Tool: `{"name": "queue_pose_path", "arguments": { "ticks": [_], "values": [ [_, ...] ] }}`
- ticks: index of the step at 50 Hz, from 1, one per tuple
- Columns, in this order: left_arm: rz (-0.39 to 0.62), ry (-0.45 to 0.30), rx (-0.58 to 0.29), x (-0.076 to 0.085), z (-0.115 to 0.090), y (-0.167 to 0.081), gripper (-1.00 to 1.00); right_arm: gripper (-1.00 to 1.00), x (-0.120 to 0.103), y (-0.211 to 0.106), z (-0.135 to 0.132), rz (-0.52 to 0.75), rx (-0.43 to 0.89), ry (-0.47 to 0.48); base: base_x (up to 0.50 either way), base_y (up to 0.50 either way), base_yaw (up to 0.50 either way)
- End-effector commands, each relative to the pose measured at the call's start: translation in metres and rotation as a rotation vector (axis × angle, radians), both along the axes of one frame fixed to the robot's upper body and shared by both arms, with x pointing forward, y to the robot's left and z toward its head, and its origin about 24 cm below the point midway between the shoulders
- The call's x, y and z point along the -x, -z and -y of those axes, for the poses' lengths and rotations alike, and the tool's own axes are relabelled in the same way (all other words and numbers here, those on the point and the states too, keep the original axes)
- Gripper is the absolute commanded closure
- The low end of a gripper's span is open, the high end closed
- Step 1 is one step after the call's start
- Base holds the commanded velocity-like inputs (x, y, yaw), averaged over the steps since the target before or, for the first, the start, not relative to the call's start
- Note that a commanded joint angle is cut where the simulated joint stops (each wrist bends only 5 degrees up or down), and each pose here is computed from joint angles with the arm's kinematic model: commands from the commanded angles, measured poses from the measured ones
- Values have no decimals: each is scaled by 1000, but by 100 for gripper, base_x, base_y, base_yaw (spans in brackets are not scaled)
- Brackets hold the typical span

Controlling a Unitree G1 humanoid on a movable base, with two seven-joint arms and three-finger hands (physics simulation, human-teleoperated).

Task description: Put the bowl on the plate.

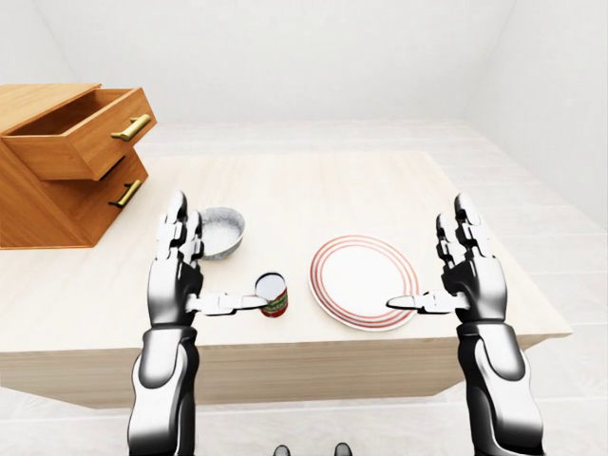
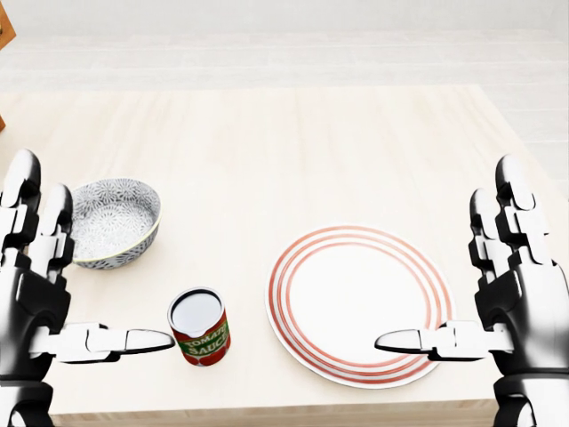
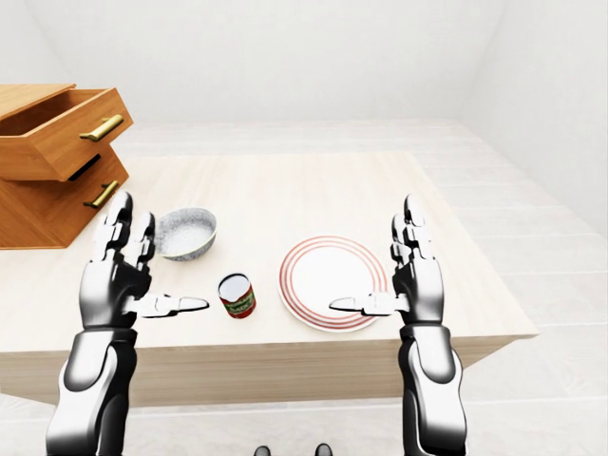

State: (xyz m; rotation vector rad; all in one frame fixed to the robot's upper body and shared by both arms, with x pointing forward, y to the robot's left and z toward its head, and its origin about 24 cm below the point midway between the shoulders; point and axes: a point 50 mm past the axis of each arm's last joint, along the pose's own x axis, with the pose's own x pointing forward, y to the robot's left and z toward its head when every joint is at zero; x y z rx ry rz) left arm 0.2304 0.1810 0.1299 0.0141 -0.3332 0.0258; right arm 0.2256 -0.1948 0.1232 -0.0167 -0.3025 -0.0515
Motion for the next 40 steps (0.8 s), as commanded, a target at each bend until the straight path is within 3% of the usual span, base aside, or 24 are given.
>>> {"name": "queue_pose_path", "arguments": {
  "ticks": [1, 15, 26, 32, 40],
  "values": [
    [164, -51, -13, 18, -18, -36, -100, -100, 4, -7, 2, 33, 9, 4, 0, 0, 0],
    [364, -76, -58, 40, -30, -76, -100, -100, 9, -21, -1, 91, 37, -3, 5, 0, 0],
    [317, -73, -56, 31, -33, -68, -100, -100, 9, -18, -3, 76, 48, -6, 37, 0, 0],
    [291, -39, -61, 30, -31, -63, -100, -100, 9, -20, 0, 87, 47, 37, 42, 0, 0],
    [275, -34, -76, 27, -28, -61, -100, -100, 10, -23, -2, 98, 50, 24, 2, 0, 0]
  ]
}}
